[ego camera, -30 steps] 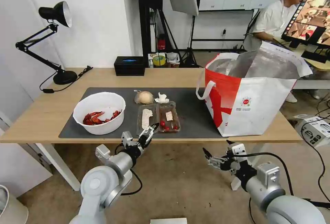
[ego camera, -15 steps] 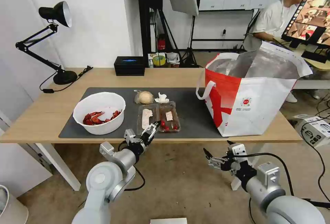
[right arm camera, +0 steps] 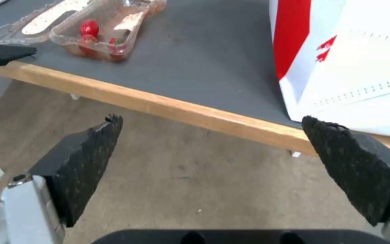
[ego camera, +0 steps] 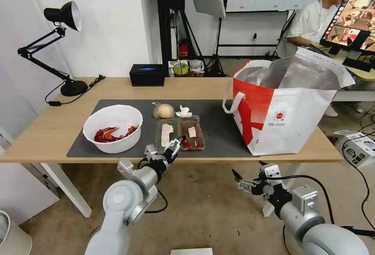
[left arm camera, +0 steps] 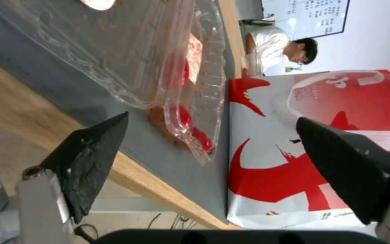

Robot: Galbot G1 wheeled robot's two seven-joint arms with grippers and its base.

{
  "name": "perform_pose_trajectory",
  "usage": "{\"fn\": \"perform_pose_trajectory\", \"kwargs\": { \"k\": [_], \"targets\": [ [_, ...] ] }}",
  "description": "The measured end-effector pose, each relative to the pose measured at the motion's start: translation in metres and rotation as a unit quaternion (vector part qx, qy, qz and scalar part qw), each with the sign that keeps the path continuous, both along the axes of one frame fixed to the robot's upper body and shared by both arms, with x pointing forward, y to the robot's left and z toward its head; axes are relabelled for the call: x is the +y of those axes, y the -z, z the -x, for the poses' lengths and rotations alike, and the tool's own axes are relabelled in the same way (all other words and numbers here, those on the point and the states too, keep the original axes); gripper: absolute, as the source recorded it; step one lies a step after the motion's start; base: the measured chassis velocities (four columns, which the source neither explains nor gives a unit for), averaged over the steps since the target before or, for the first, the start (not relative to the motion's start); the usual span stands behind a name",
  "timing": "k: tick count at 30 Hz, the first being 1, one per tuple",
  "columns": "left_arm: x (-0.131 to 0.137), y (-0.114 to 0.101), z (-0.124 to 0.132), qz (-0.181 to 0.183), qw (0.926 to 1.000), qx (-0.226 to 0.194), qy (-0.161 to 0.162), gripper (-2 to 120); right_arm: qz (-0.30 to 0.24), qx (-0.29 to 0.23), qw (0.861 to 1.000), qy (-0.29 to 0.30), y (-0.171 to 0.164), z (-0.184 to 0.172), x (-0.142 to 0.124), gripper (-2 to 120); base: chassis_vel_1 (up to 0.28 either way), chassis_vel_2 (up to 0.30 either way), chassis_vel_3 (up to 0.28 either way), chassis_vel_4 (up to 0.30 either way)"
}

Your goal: Pick up the trash from the table and place it into the takeout bag.

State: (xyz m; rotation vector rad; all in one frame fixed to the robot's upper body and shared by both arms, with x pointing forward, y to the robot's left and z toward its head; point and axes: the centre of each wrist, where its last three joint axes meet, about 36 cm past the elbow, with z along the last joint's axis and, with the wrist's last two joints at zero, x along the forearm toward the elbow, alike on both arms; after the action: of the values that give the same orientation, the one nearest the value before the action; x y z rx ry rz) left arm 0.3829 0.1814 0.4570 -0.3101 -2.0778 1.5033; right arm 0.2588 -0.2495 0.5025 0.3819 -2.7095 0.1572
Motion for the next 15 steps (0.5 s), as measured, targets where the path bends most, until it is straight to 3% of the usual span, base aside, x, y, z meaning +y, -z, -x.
{"fn": "perform_pose_trajectory", "kwargs": {
  "k": [15],
  "targets": [
    [0.0028,-0.0022,-0.006,0.006,0.9998,0.008,-0.015,100,0.0,-0.001,1.0,0.001,-0.0018,0.0048,0.0021,100,0.0,0.0,0.0,0.0]
  ]
}}
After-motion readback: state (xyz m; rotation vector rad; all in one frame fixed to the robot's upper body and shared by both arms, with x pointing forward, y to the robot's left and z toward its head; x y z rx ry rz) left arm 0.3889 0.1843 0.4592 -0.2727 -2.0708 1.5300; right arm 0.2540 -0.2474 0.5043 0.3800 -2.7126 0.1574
